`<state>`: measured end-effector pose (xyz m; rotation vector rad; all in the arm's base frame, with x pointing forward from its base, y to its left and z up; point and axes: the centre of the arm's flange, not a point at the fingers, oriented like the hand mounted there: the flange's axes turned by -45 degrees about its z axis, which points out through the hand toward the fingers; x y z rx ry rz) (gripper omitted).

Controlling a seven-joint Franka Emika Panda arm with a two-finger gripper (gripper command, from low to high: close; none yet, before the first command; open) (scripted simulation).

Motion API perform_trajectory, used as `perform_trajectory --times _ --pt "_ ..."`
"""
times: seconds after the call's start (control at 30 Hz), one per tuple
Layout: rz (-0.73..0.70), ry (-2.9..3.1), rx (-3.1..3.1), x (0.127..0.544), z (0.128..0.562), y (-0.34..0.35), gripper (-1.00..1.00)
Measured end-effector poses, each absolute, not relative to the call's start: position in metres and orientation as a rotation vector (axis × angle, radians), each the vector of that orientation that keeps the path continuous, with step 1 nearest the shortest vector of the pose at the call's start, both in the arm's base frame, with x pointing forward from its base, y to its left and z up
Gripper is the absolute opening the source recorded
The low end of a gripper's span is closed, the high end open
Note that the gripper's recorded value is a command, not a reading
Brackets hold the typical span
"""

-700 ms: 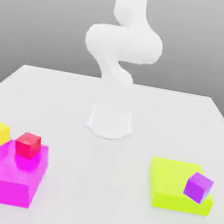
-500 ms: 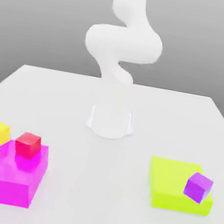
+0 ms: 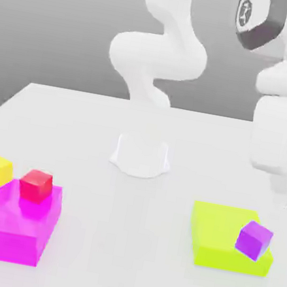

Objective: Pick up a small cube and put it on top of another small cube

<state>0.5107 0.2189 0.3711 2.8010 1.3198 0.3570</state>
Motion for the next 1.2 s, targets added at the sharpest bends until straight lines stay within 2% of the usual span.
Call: perform_trajectory --times 0.3,0.43,0.47,0.67,0.83,1.03,1.2 --pt "0.03 1.766 2.594 0.481 0.209 0.287 0.0" --pt "0.002 1.803 2.572 0.476 0.146 0.292 0.0" --pt "0.001 1.805 2.571 0.476 0.137 0.292 -1.0" --pt "-0.001 1.806 2.571 0.475 0.132 0.292 -1.0" --pt "-0.002 1.797 2.576 0.476 0.188 0.29 -1.0" --pt "-0.007 1.221 2.846 0.501 0.243 0.148 -1.0" --pt "-0.01 0.581 3.026 0.485 0.279 0.001 -1.0"
